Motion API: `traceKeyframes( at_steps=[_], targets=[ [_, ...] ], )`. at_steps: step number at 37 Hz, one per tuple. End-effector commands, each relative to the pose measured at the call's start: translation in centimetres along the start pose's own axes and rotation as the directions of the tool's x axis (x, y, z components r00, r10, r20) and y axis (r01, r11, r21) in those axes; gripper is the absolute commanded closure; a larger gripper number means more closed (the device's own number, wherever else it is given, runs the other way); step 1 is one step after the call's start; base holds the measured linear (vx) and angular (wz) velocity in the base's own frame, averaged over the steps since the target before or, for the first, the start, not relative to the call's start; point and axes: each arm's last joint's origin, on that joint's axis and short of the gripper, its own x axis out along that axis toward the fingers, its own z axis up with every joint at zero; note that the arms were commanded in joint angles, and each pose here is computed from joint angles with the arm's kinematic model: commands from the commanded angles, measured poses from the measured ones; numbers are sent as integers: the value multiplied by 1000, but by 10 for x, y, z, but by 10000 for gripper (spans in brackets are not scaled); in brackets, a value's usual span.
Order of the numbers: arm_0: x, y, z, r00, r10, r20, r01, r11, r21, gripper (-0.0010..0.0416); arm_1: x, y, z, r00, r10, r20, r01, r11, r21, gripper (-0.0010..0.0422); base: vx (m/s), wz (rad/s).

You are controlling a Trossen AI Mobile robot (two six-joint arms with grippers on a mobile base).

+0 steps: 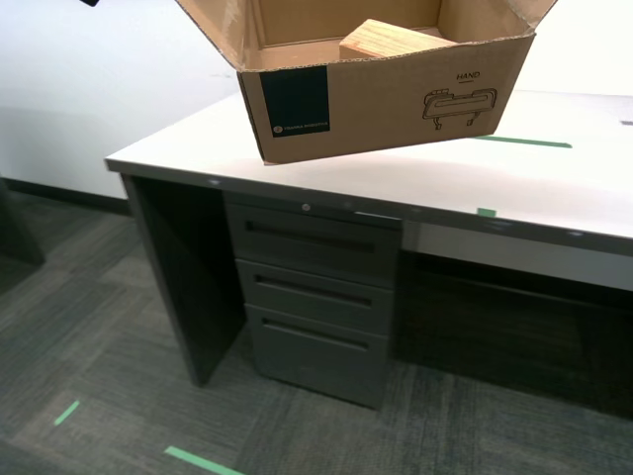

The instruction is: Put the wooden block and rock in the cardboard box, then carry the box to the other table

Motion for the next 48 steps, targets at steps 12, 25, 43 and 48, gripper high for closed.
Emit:
traceKeyframes(
  at_steps=[12, 25, 43, 48],
  targets=[
    [0, 1, 1, 1000, 13, 6, -13, 1000, -1, 406, 0, -1, 0, 1000, -18, -1, 18, 998, -62, 413, -23, 205],
    [0, 1, 1, 1000, 13, 6, -13, 1000, -1, 406, 0, -2, 1, 1000, -18, 2, 18, 993, -117, 413, -1, 186],
    [0, 1, 2, 1000, 15, 16, -15, 1000, -8, 406, 0, -1, 1, 1000, -18, 3, 19, 989, -144, 413, -1, 255],
    [0, 1, 2, 1000, 16, 16, -16, 1000, -8, 406, 0, -1, 1, 1000, -19, 7, 20, 990, -138, 413, 0, 316]
  ],
)
